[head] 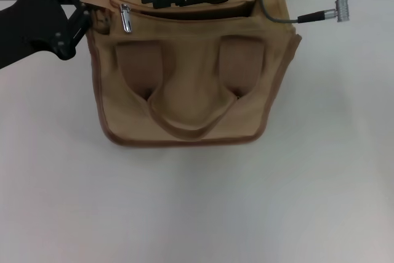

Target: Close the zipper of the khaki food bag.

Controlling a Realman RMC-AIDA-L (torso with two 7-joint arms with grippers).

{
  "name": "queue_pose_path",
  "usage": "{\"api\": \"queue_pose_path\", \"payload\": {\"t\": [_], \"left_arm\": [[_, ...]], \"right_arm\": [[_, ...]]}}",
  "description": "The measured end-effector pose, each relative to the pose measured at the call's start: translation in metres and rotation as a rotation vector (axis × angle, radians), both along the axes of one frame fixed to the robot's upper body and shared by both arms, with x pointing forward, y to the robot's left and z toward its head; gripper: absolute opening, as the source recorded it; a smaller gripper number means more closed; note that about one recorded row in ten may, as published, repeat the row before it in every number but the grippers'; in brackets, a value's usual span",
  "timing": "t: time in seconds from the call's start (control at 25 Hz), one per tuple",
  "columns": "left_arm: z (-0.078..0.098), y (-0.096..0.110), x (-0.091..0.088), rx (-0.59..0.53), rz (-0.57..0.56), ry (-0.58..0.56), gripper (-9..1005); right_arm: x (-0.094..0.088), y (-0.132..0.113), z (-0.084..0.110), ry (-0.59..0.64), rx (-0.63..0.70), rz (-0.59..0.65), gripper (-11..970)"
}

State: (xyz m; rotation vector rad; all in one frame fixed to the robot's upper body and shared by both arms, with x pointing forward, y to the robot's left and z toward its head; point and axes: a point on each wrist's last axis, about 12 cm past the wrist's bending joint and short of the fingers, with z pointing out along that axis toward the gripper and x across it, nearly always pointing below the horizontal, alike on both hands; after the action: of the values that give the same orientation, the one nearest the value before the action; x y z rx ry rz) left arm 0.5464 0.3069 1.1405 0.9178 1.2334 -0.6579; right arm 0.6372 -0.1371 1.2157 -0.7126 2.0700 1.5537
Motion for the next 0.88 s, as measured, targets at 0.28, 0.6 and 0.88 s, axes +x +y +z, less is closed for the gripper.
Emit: {"api": "queue_pose_path", "payload": {"t": [0.28,0.6,0.88], "left_arm": [[0.001,-0.001,0.001,-0.003,-0.003,-0.005,37],[0.003,-0.006,0.004,-0.028,-0.014,-0.009,41],[0.007,-0.013,0.009,-0.04,-0.036,-0.02,43]], "right_arm": [[0.0,0.012,-0.004,0.045,-0.042,-0.009,355],[0.001,0.023,-0.008,0.046,-0.072,-0.016,363],[0.001,0.033,-0.013,0.034,-0.101,-0.023,364]]}}
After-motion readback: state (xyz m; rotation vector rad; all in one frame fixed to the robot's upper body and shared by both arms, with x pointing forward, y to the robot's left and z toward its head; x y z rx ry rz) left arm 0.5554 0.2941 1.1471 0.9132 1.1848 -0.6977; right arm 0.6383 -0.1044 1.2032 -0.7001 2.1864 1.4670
